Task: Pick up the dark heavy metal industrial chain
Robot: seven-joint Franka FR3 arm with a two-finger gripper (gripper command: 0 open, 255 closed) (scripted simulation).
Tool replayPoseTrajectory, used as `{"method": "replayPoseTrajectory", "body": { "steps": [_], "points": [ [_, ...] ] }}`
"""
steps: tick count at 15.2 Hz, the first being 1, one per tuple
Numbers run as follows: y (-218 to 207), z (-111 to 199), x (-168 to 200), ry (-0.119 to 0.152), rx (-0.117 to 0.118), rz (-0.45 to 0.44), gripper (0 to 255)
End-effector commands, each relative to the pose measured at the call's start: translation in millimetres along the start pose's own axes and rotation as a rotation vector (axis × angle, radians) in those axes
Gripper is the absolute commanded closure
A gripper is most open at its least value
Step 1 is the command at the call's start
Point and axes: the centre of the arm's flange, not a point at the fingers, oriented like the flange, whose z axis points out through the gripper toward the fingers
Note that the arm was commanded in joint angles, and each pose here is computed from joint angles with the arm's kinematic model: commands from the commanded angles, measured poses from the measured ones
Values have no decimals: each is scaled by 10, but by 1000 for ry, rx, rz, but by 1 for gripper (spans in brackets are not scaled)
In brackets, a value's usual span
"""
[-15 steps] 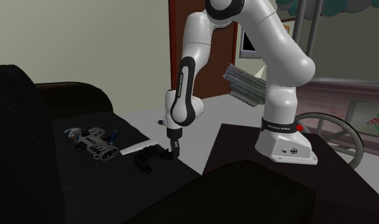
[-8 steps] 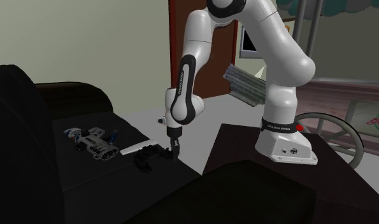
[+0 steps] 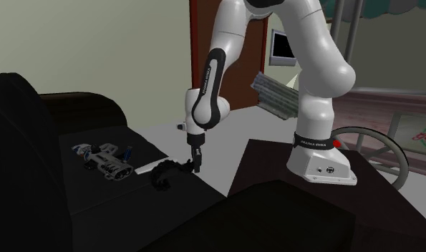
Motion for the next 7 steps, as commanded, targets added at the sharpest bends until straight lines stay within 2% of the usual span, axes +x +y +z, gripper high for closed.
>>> {"method": "replayPoseTrajectory", "body": {
  "steps": [1, 5, 7],
  "points": [
    [2, -110, 5, 0, 0, 1, 255],
    [-2, -321, 11, 0, 0, 1, 255],
    [-2, -329, 11, 0, 0, 1, 255]
  ]
}}
